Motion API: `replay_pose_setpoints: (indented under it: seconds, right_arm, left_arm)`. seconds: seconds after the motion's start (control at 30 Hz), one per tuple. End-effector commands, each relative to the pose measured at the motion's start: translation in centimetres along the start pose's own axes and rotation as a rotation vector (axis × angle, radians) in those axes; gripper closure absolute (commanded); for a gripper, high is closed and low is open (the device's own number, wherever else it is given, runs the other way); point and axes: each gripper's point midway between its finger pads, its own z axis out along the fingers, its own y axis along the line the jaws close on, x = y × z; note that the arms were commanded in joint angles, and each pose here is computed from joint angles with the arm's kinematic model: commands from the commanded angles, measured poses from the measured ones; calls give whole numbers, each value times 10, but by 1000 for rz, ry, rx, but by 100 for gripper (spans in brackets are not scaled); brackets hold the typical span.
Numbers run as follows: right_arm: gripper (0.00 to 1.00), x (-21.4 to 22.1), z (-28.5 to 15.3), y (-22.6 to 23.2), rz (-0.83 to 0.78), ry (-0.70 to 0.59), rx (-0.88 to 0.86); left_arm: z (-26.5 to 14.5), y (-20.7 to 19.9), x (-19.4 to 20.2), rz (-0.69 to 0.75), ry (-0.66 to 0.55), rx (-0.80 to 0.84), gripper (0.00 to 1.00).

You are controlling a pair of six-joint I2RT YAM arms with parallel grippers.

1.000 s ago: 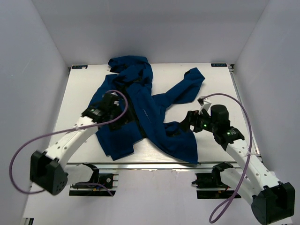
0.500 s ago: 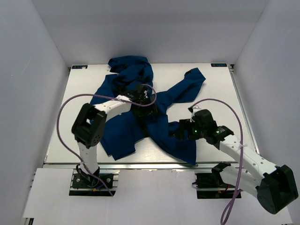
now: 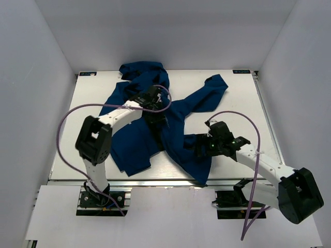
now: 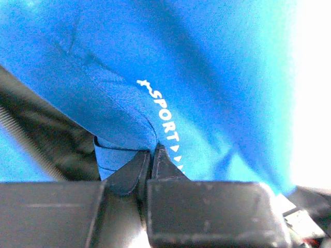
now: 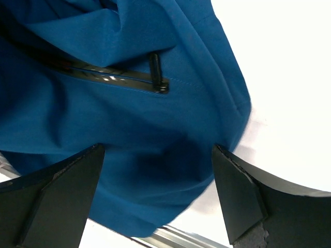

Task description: Zip up the jacket

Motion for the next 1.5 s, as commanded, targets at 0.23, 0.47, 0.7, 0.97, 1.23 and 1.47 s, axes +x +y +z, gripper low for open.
replay_pose_setpoints:
  seconds: [0.23, 0.47, 0.7, 0.97, 1.23, 1.47]
  right_arm:
    - [11, -35, 19, 5, -21, -98, -1]
    - [33, -44, 40, 7, -11, -55, 10]
    - [37, 9, 31, 13, 39, 46, -90]
    - [35, 41, 12, 53, -69, 80, -256]
    - [26, -15, -17, 80, -251, -48, -183]
    - [24, -16, -24, 112, -298, -86, -113]
  left_arm:
    - [-102, 6, -47, 18, -308, 47, 100]
    - [-105, 16, -64, -11, -346, 36, 100]
    - [-91, 16, -116, 3, -464, 84, 100]
    - [-16, -5, -149, 89, -364, 116, 100]
    - [-15, -10, -150, 114, -341, 121, 2]
    - [-76, 3, -128, 99, -380, 74, 2]
